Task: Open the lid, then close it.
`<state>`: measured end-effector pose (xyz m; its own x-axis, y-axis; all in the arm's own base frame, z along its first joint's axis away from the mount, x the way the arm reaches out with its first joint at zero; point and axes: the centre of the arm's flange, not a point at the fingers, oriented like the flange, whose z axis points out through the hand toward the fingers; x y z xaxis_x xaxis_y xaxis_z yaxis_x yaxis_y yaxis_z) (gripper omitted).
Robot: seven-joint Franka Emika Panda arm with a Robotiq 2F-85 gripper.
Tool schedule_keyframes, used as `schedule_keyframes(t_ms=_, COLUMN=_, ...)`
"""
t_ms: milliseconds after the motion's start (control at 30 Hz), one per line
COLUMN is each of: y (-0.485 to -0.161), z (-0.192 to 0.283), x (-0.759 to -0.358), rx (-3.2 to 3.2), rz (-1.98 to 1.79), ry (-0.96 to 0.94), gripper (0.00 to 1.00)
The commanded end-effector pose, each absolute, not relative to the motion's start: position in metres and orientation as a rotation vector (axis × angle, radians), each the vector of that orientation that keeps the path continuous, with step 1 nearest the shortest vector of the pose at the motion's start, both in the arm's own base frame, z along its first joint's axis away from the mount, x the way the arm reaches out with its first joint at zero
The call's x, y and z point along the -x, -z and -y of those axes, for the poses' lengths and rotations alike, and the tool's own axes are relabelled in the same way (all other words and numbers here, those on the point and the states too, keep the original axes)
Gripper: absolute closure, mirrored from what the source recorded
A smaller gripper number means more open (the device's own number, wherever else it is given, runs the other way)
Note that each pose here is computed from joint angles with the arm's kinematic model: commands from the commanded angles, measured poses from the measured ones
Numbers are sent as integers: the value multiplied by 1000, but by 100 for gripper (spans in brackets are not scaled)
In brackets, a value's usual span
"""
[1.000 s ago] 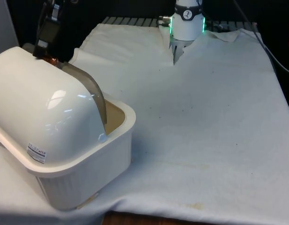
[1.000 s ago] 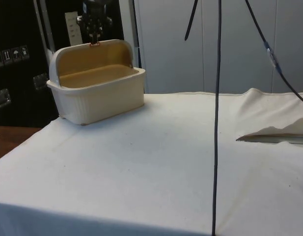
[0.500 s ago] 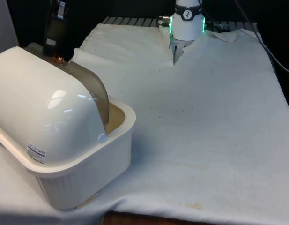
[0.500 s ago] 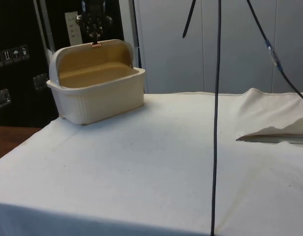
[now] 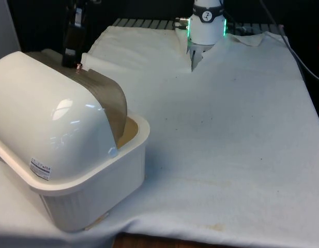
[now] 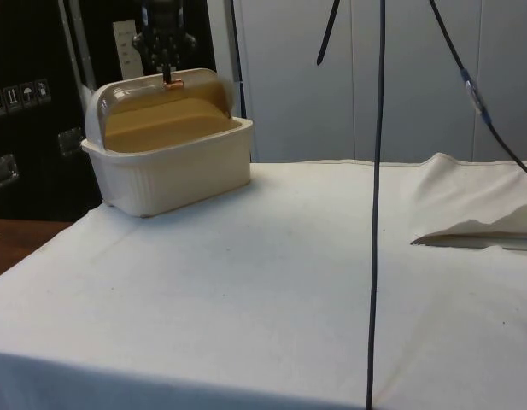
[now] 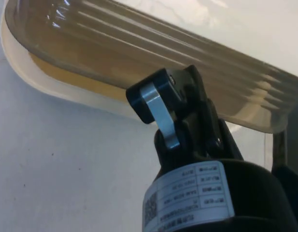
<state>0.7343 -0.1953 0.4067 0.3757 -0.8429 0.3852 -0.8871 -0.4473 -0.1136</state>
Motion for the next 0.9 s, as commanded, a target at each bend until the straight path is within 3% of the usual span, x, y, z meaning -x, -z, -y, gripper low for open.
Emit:
schedule_keyframes(t_ms=0, y=-406, z=192, x=-733, rx=-2523, rz=1603, ry=-577, gripper=100)
schedule_keyframes(t_ms=867, y=-391, z=179, x=-715, rx=-2558, rz=1711, ry=-325, gripper=100)
